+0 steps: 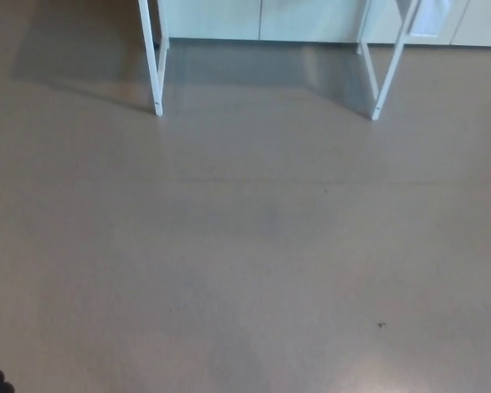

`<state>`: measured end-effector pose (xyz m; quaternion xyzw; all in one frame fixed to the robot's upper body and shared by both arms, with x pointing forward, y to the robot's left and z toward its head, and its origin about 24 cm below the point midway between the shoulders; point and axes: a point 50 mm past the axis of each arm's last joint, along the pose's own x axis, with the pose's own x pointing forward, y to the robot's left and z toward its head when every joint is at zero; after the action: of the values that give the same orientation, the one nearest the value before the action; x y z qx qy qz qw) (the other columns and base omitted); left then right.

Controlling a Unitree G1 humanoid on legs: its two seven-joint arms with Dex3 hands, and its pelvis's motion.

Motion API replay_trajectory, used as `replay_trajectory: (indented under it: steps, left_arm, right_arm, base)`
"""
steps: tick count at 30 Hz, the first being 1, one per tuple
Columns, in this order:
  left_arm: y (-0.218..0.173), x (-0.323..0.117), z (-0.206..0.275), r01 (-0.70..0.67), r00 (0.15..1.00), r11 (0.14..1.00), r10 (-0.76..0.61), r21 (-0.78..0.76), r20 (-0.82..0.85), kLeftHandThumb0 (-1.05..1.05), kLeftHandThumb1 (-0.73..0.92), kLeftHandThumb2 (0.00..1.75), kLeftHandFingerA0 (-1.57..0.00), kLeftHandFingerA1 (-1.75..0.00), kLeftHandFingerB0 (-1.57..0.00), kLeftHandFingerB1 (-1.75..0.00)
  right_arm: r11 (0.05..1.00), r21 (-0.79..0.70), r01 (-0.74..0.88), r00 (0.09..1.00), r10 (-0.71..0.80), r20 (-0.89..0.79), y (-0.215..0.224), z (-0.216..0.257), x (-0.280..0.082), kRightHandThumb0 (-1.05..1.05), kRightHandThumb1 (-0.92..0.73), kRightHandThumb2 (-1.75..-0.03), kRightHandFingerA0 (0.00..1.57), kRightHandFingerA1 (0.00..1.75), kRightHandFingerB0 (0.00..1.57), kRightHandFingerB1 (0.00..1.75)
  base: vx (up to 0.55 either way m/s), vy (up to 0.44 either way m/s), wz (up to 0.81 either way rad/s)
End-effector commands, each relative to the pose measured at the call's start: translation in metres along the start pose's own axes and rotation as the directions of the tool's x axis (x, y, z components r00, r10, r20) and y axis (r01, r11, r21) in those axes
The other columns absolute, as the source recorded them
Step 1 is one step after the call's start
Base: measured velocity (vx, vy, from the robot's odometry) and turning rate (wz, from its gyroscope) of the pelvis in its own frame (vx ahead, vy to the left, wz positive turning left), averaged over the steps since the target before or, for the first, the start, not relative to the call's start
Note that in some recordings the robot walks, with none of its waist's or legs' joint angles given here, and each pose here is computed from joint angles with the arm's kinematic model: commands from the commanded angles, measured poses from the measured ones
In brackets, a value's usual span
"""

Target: The robot walks towards a desk on which an air pump is kept in the middle. It lifts it up and holds it with its left hand and uses its right hand to compress it by pushing its handle inwards.

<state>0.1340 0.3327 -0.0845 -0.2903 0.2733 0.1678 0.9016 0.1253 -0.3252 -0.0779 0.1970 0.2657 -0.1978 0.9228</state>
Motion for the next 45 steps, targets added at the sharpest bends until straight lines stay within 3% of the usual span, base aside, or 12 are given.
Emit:
replay_trajectory:
  steps: [1,5,6,11,16,22,23,32,34,38,40,45]
  left_arm:
    - [-0.007,-0.001,0.007,0.171,0.985,0.979,-0.169,-0.111,0.027,-0.25,0.46,0.70,-0.02,-0.29,-0.03,-0.18]
    - [-0.009,0.000,0.009,0.201,0.980,0.972,-0.199,-0.124,0.027,-0.33,0.56,0.59,0.00,-0.22,0.00,-0.18]
    - [-0.009,0.001,0.009,0.214,0.977,0.967,-0.212,-0.139,0.028,-0.45,0.34,0.69,0.00,-0.20,0.00,-0.14]
    - [-0.011,0.002,0.010,0.249,0.968,0.959,-0.248,-0.136,0.024,-0.63,0.37,0.66,0.00,-0.02,0.00,-0.03]
    - [-0.013,0.003,0.010,0.258,0.966,0.961,-0.255,-0.101,0.036,-0.22,0.52,0.77,0.00,-0.15,0.00,-0.11]
    - [-0.014,0.003,0.012,0.220,0.975,0.970,-0.214,-0.100,0.062,-0.18,0.54,0.81,0.00,-0.24,0.00,-0.14]
    - [-0.013,0.003,0.012,0.223,0.974,0.969,-0.218,-0.102,0.064,-0.31,0.45,0.72,0.00,-0.18,0.00,-0.10]
    - [-0.012,0.003,0.011,0.193,0.980,0.971,-0.183,-0.141,0.085,-0.27,0.60,0.58,-0.01,-0.34,0.00,-0.17]
    - [-0.012,0.003,0.011,0.188,0.980,0.971,-0.176,-0.147,0.089,-0.25,0.60,0.58,-0.03,-0.36,-0.03,-0.23]
    - [-0.014,0.002,0.011,0.189,0.980,0.972,-0.178,-0.141,0.093,-0.32,0.55,0.74,-0.02,-0.47,-0.02,-0.19]
    - [-0.015,0.000,0.010,0.188,0.980,0.971,-0.177,-0.147,0.086,-0.25,0.62,0.61,-0.09,-0.43,-0.06,-0.21]
    - [-0.010,-0.005,0.009,0.161,0.986,0.975,-0.150,-0.151,0.078,-0.24,0.62,0.61,-0.08,-0.42,-0.10,-0.19]
  right_arm:
    - [0.987,0.111,-0.119,0.992,0.113,0.059,0.002,0.011,0.001,-0.47,-0.48,-0.70,0.29,0.46,0.17,0.39]
    - [0.977,0.098,-0.189,0.981,0.184,0.063,0.003,0.012,0.000,-0.50,-0.51,-0.58,0.20,0.33,0.10,0.24]
    - [0.974,0.101,-0.201,0.979,0.195,0.066,0.002,0.013,0.000,-0.32,-0.32,-0.88,0.00,0.48,0.00,0.49]
    - [0.972,0.062,-0.227,0.972,0.223,0.069,0.003,0.013,0.001,-0.63,-0.41,-0.74,0.10,0.40,0.04,0.20]
    - [0.974,0.067,-0.215,0.974,0.209,0.081,0.003,0.012,0.001,-0.40,-0.54,-0.59,0.19,0.33,0.08,0.20]
    - [0.977,0.077,-0.197,0.977,0.189,0.095,0.006,0.012,0.002,-0.43,-0.54,-0.59,0.20,0.33,0.09,0.21]
    - [0.977,0.079,-0.201,0.976,0.193,0.098,0.005,0.012,0.002,-0.34,-0.37,-0.93,0.00,0.48,0.00,0.50]
    - [0.977,0.076,-0.199,0.977,0.191,0.098,0.004,0.011,0.001,-0.66,-0.47,-0.77,0.14,0.43,0.06,0.25]
    - [0.979,0.070,-0.191,0.979,0.184,0.093,0.004,0.010,0.000,-0.36,-0.34,-0.92,0.00,0.48,0.00,0.50]
    - [0.978,0.078,-0.195,0.978,0.187,0.096,0.002,0.007,-0.002,-0.61,-0.58,-0.60,0.19,0.34,0.07,0.18]
    - [0.979,0.083,-0.188,0.979,0.181,0.091,0.000,0.005,-0.002,-0.35,-0.37,-0.94,0.00,0.48,0.00,0.49]
    - [0.981,0.077,-0.177,0.982,0.171,0.075,-0.003,0.000,-0.005,-0.35,-0.39,-0.95,0.01,0.48,0.00,0.49]
  base:
    - [0.30,-0.150,0.13]
    - [0.33,-0.217,0.14]
    - [0.44,-0.220,0.52]
    - [0.36,-0.190,-0.02]
    - [0.32,0.040,-0.18]
    - [0.44,0.201,-0.30]
    - [0.37,0.178,0.07]
    - [0.36,0.064,0.12]
    - [0.47,-0.123,0.09]
    - [0.57,-0.161,0.46]
    - [0.47,-0.219,0.01]
    - [0.40,-0.052,-0.19]
